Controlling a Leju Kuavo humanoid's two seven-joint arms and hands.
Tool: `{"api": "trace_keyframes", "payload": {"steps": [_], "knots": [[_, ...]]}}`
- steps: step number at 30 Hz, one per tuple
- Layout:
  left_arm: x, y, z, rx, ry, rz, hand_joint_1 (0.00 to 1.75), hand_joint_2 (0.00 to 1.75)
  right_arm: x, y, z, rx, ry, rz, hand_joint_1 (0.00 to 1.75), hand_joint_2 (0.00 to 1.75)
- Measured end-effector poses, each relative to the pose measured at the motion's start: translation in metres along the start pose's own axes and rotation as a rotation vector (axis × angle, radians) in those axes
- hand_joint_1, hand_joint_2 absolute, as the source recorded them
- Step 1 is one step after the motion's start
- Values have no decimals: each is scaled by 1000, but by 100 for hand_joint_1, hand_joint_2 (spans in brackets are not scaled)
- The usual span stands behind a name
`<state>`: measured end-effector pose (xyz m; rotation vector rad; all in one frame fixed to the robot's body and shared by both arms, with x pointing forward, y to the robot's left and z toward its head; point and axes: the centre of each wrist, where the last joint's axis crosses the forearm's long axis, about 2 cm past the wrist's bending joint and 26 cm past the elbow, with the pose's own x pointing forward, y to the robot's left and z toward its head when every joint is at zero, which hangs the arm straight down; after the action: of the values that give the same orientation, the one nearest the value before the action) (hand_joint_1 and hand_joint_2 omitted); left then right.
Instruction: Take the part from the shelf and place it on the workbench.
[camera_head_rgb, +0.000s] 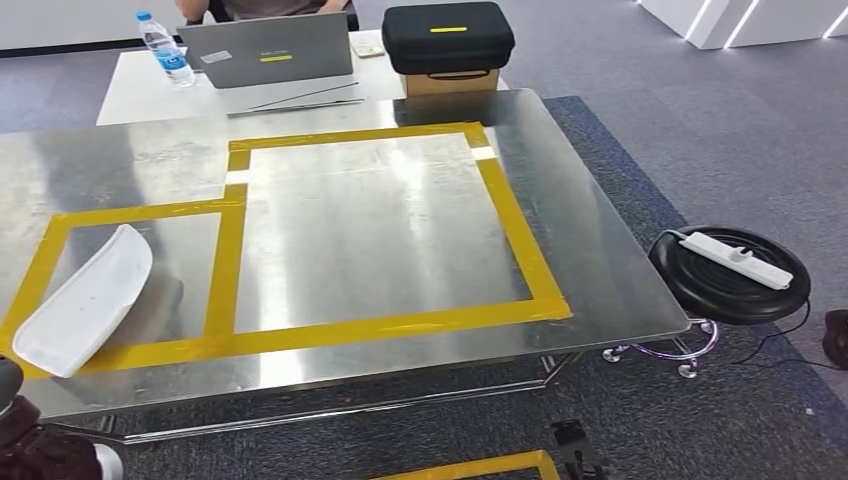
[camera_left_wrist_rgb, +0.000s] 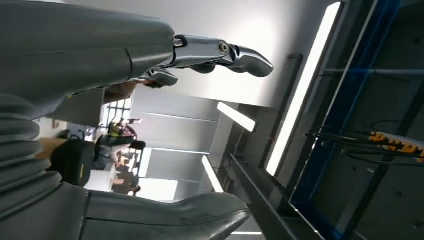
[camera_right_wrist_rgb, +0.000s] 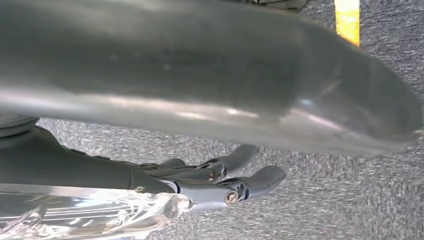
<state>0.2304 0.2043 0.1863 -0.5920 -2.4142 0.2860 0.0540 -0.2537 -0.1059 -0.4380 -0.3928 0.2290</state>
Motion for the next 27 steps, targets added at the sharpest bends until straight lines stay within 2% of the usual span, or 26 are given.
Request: {"api": "trace_keyframes", "payload": {"steps": [4, 13, 27], "knots": [[3, -9, 11, 34, 3, 98, 0, 0, -1, 0, 0, -2, 8, -12, 0, 0], [1, -28, 17, 17, 34, 275, 0, 0, -2, 0, 1, -8, 25, -26, 0, 0], [0, -38, 21, -28, 63, 335, 0, 0, -5, 2, 2, -9, 45, -38, 0, 0]]}}
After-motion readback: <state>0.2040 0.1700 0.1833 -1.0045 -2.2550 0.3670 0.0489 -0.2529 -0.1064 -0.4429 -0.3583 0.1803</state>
